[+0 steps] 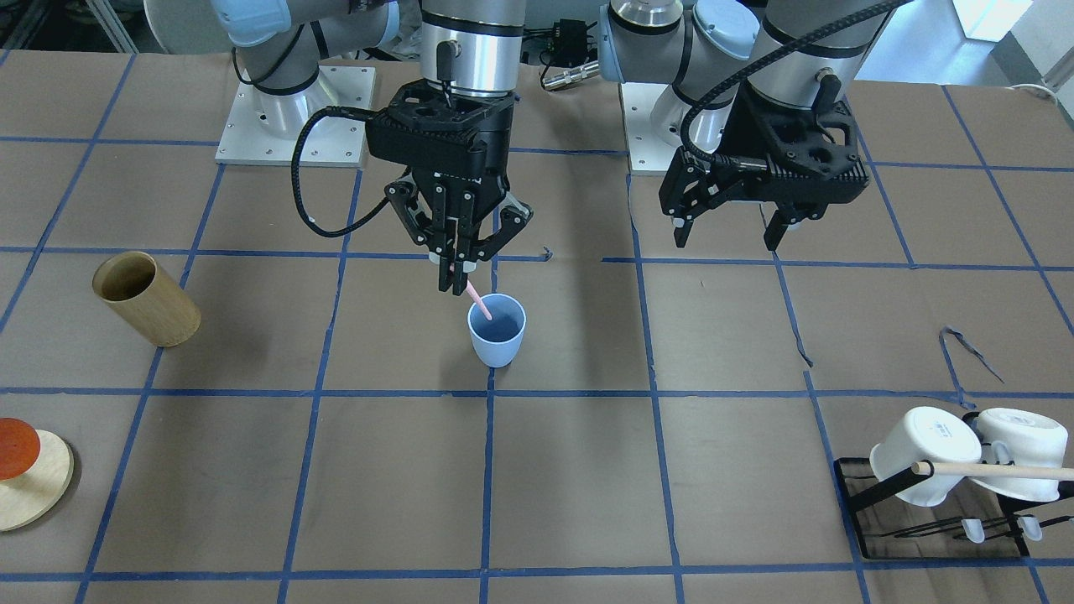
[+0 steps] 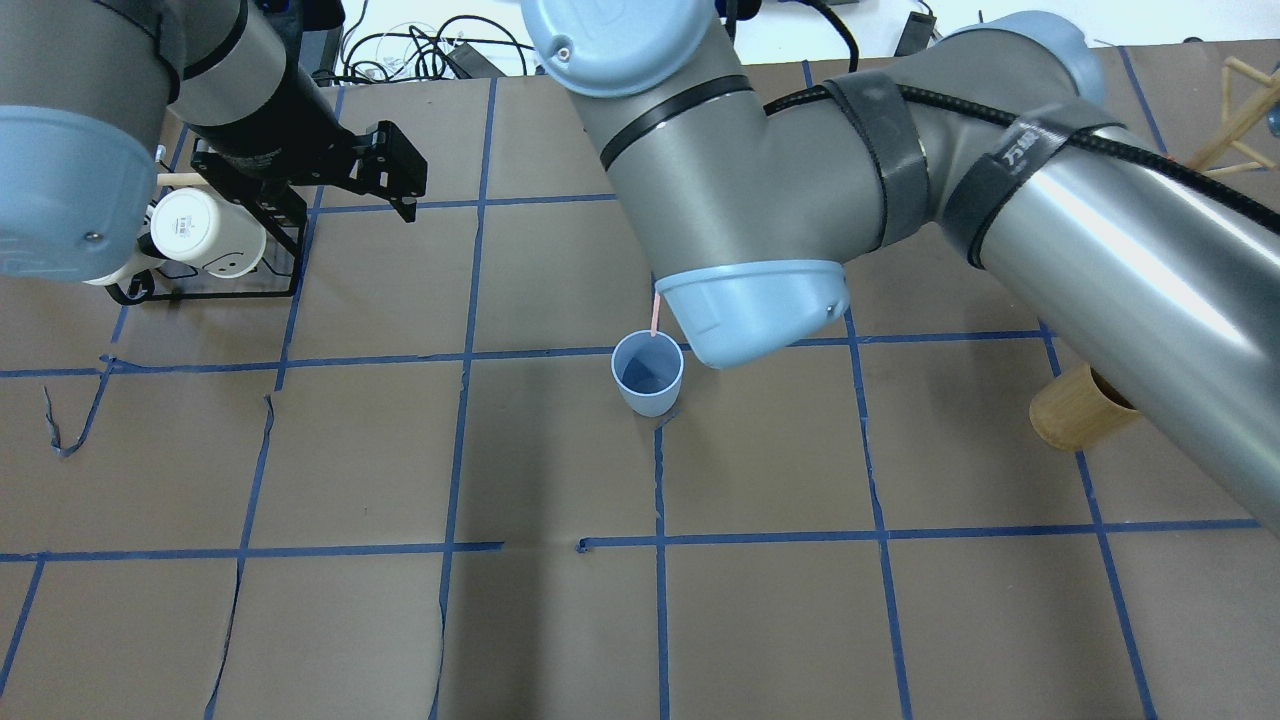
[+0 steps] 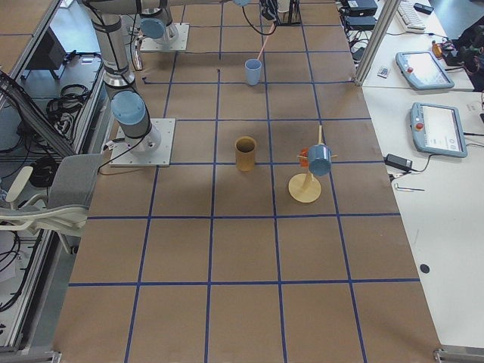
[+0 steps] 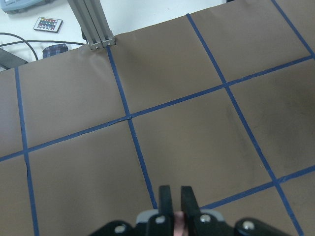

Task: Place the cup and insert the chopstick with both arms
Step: 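Carry the pink chopstick over the blue cup and lower it in, then release the chopstick and raise the right gripper away from the cup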

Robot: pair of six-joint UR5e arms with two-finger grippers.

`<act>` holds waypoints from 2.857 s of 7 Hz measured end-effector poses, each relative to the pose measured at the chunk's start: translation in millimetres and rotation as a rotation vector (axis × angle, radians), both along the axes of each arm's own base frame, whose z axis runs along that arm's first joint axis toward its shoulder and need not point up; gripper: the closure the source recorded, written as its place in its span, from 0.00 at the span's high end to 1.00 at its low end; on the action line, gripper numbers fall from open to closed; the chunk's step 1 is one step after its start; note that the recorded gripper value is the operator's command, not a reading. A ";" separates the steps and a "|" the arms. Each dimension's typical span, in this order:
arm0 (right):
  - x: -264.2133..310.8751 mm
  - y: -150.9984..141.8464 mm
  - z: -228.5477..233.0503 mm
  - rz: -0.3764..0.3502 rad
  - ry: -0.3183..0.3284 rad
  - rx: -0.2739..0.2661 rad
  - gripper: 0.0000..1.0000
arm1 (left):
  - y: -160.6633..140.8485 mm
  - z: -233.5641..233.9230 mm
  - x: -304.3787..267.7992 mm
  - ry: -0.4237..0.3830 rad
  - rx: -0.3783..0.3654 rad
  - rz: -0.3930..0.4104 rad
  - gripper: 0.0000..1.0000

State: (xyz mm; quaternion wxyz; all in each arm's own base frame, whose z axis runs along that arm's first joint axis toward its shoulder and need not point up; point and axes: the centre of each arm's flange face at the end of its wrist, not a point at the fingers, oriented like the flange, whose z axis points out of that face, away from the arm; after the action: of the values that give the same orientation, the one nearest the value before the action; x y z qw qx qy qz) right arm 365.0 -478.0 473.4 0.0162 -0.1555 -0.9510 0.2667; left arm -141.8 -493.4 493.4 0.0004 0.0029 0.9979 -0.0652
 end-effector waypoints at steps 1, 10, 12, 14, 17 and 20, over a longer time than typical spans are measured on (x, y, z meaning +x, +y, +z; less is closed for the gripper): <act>9.0 6.8 -8.1 0.001 0.016 -0.014 0.00 | 5.7 -0.7 0.2 -0.002 0.046 0.001 1.00; 20.9 24.1 -36.4 -0.010 0.037 -0.030 1.00 | 8.9 -2.1 1.8 -0.002 0.077 0.006 1.00; 9.1 13.3 -27.7 0.003 0.050 -0.029 1.00 | 8.5 -2.0 2.3 -0.002 0.077 0.007 1.00; -26.9 -9.8 -5.3 0.078 0.105 0.034 1.00 | 8.4 -1.6 2.9 -0.003 0.076 0.006 1.00; -118.7 -48.2 12.7 0.140 0.133 0.230 1.00 | 8.7 -0.9 2.9 -0.002 0.075 0.005 1.00; -217.9 -66.7 22.5 0.193 0.125 0.464 1.00 | 8.8 -1.3 3.1 -0.003 0.076 0.006 1.00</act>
State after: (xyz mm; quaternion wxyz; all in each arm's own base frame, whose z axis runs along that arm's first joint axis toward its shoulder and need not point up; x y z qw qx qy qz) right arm 147.1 -544.7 495.9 0.0847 -0.0393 -0.9943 0.0509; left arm -138.7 -484.6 492.2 0.0021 0.0002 0.9996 -0.0275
